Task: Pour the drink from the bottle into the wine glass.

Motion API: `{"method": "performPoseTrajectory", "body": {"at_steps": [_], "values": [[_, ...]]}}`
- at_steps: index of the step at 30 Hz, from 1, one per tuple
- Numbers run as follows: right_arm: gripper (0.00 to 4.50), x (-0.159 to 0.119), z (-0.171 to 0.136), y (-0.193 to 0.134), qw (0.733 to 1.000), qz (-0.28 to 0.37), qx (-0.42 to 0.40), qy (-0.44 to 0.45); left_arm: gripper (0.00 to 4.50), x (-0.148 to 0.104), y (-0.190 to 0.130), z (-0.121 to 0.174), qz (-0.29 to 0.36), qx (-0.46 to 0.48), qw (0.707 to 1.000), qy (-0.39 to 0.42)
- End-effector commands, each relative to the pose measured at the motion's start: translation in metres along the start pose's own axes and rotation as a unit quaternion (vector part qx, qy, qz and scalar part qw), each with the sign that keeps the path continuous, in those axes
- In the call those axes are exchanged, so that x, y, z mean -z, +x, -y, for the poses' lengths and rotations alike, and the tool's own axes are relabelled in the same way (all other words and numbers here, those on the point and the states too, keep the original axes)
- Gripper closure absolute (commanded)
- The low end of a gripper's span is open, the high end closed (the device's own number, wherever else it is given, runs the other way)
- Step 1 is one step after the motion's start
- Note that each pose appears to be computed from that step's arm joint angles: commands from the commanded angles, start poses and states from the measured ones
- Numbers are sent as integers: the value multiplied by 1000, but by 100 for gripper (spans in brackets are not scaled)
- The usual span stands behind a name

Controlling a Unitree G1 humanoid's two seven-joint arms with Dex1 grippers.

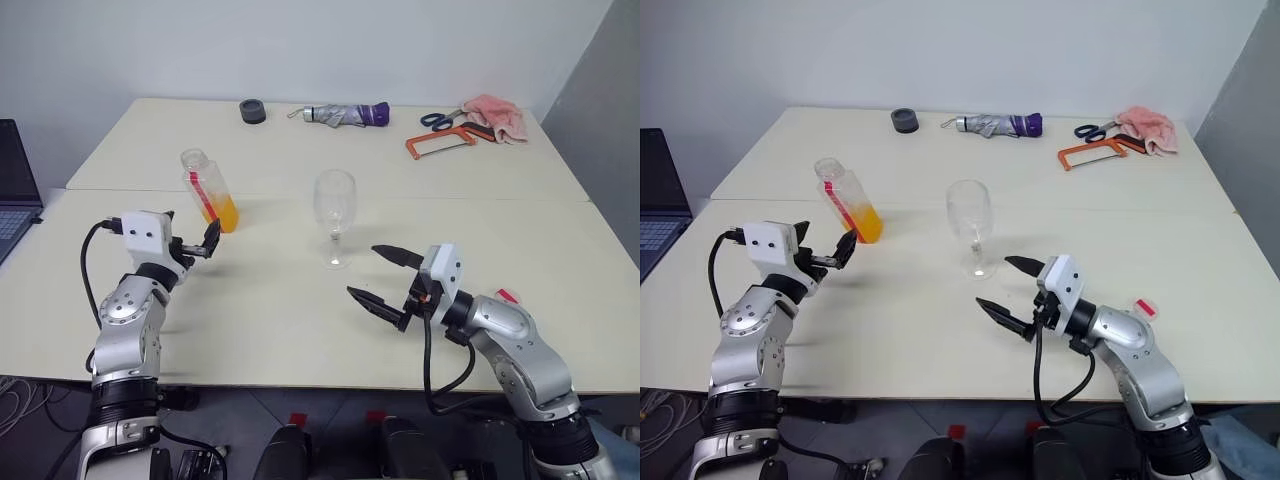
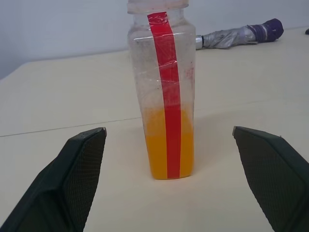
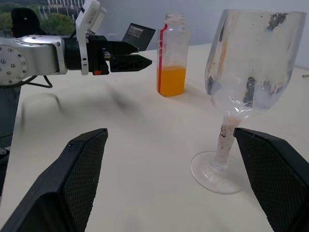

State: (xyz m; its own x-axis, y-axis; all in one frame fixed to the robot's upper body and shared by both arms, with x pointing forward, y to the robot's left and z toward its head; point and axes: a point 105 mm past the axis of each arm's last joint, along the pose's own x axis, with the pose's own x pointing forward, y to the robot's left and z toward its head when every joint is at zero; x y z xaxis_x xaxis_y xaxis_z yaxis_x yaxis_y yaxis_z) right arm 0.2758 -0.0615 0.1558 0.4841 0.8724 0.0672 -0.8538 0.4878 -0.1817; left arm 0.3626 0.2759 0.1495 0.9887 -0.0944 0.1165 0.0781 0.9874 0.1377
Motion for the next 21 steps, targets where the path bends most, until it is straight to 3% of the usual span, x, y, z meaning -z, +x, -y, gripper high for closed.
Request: {"method": "performPoseTrajectory", "body": {"at_steps": [1,21], "values": [[5,-21,-5,3,999,32,-19,-15,0,-20,6,-10,23,-10,1000,15],[5,-28,-5,7,999,34,-26,-24,0,-26,32,-12,0,9,1000,15]]}}
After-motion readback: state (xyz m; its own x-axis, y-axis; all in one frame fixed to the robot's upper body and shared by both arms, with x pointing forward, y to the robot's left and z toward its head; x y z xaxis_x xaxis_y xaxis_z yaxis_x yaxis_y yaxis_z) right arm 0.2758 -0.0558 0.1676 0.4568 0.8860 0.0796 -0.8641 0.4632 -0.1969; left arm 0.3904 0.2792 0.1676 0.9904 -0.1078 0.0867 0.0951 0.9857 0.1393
